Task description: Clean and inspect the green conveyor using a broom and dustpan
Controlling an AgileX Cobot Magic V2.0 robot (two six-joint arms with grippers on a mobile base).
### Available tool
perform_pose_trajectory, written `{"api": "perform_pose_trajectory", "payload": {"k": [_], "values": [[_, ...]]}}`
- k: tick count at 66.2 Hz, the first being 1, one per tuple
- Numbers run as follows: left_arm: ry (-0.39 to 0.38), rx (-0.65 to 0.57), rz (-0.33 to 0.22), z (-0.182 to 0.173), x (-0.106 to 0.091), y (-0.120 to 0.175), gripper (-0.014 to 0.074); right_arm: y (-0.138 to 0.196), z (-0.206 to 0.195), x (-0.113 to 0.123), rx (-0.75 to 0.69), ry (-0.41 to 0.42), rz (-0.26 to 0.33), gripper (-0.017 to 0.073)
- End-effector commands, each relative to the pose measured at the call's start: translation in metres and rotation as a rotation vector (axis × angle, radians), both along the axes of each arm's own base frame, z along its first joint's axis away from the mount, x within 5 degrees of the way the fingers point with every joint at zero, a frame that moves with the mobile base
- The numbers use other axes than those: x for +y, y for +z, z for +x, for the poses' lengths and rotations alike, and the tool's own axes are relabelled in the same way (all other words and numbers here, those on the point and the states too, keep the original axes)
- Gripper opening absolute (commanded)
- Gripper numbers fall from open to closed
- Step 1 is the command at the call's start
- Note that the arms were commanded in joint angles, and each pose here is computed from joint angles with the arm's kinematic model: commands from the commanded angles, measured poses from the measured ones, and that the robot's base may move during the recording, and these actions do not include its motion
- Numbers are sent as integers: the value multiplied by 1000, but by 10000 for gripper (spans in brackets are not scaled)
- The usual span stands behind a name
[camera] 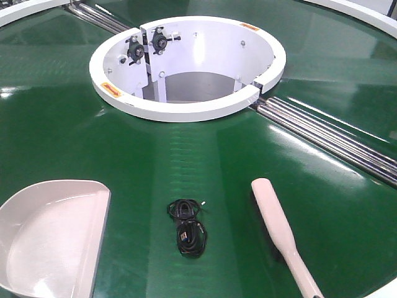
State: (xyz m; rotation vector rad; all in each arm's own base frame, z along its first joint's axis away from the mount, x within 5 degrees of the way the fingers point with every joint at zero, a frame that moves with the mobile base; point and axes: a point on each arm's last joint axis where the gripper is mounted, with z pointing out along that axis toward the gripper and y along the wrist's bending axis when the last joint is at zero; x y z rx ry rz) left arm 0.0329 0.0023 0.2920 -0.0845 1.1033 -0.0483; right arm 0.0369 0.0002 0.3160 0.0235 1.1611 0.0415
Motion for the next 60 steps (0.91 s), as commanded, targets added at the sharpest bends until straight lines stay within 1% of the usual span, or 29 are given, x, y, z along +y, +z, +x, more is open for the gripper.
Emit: {"api": "perform_pose_trajectory", "payload": {"k": [1, 6, 10, 18, 24, 28, 31, 35, 38, 43, 45, 48, 52, 54, 57, 60], "values": [[8, -38, 33, -6, -1, 41, -22, 35, 1, 0, -1, -1, 8, 4], [26, 47, 81, 0, -1, 61, -22, 52, 9, 0, 80, -5, 5, 4], [36, 113, 104, 10, -1, 75, -19, 60, 20, -1, 147, -7, 5, 4], [36, 225, 108, 36, 1, 91, 7, 71, 43, -1, 245, -7, 9, 8], [30, 306, 106, 60, 2, 95, 57, 71, 61, -1, 297, -7, 9, 21], [28, 347, 105, 73, 2, 96, 114, 69, 70, -1, 325, -6, 9, 53], [27, 375, 105, 82, 2, 96, 183, 67, 75, -1, 342, -6, 9, 83], [23, 406, 103, 91, 3, 93, 281, 65, 81, -1, 365, -6, 5, 149], [19, 430, 95, 96, 3, 90, 365, 63, 84, -1, 375, -7, 3, 221], [18, 461, 94, 100, 3, 87, 494, 62, 86, -1, 388, -9, -5, 382], [18, 471, 94, 100, 3, 86, 553, 62, 86, -1, 389, -9, -5, 430], [19, 480, 94, 100, 3, 85, 605, 62, 87, -1, 391, -9, -5, 508], [18, 483, 94, 100, 3, 85, 648, 62, 86, -1, 386, -8, 1, 588], [17, 483, 95, 100, 3, 85, 654, 62, 87, -1, 387, -5, 10, 622], [15, 483, 97, 100, 2, 85, 652, 61, 86, -1, 401, -5, 11, 655], [6, 482, 120, 100, 1, 85, 643, 59, 86, -1, 432, -6, 11, 667]]}}
